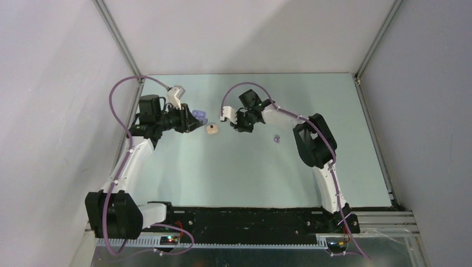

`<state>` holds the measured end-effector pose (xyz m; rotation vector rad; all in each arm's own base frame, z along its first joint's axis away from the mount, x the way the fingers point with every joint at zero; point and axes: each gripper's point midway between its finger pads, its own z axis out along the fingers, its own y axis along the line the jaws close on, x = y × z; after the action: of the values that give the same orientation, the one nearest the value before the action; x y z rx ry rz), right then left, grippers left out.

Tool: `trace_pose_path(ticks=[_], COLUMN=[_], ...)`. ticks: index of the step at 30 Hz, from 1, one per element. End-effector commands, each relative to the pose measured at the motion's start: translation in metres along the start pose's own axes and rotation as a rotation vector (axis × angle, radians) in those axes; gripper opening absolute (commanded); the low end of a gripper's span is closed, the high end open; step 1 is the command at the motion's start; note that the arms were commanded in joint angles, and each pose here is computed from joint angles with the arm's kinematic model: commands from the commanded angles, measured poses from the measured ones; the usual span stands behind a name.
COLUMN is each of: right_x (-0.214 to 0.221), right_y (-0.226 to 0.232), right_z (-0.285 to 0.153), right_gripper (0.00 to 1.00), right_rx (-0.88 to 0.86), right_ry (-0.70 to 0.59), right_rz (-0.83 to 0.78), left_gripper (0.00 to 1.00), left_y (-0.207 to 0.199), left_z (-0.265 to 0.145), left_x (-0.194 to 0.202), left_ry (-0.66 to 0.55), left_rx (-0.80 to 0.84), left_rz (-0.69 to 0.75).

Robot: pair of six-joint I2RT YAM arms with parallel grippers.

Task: Insert the wireless bluetooth earbuds into the charging case
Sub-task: Pick up the left earbud from the center of the board, then insert the left earbud into the left side groove of the charging case.

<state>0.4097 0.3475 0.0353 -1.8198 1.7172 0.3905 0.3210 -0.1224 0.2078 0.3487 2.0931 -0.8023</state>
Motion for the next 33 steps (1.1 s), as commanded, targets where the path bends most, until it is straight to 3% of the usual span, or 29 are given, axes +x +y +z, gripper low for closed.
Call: trace_pose_path(ticks=[1, 6, 11, 19, 24, 33], right_x=[-0.045, -0.084, -0.107, -0.130, -0.139, -0.158], right_y=[-0.004, 0.008, 0.049, 0.080, 0.115, 0.170], right_z=[-0.063, -0.124, -0.171, -0.224, -0.243, -0.257], right_gripper=[0.00, 0.00, 0.00, 0.00, 0.00, 0.00], right_rx=[-0.046, -0.201, -0.495, -0.548, -0.609, -0.671], right_ry=[-0.122, -0.224, -0.322, -0.365, -0.316, -0.274], right_rz=[0.126, 0.268, 0.472, 0.378, 0.386, 0.287], left_gripper=[0.01, 0.02, 0.06, 0.07, 0.05, 0.04], left_y=[0.008, 0.006, -0.011, -0.050, -0.077, -0.111], left_z=[0.004, 0.008, 0.006, -0.002, -0.005, -0.002], left_x=[-0.002, 0.004, 0.017, 0.034, 0.048, 0.047], left_ry=[-0.017, -0.007, -0.028, -0.003, -0.002, -0.015], left_rx=[-0.005, 0.054, 0.206, 0.459, 0.585, 0.669], left_rz=[0.044, 0.142, 0.396, 0.672, 0.830, 0.904])
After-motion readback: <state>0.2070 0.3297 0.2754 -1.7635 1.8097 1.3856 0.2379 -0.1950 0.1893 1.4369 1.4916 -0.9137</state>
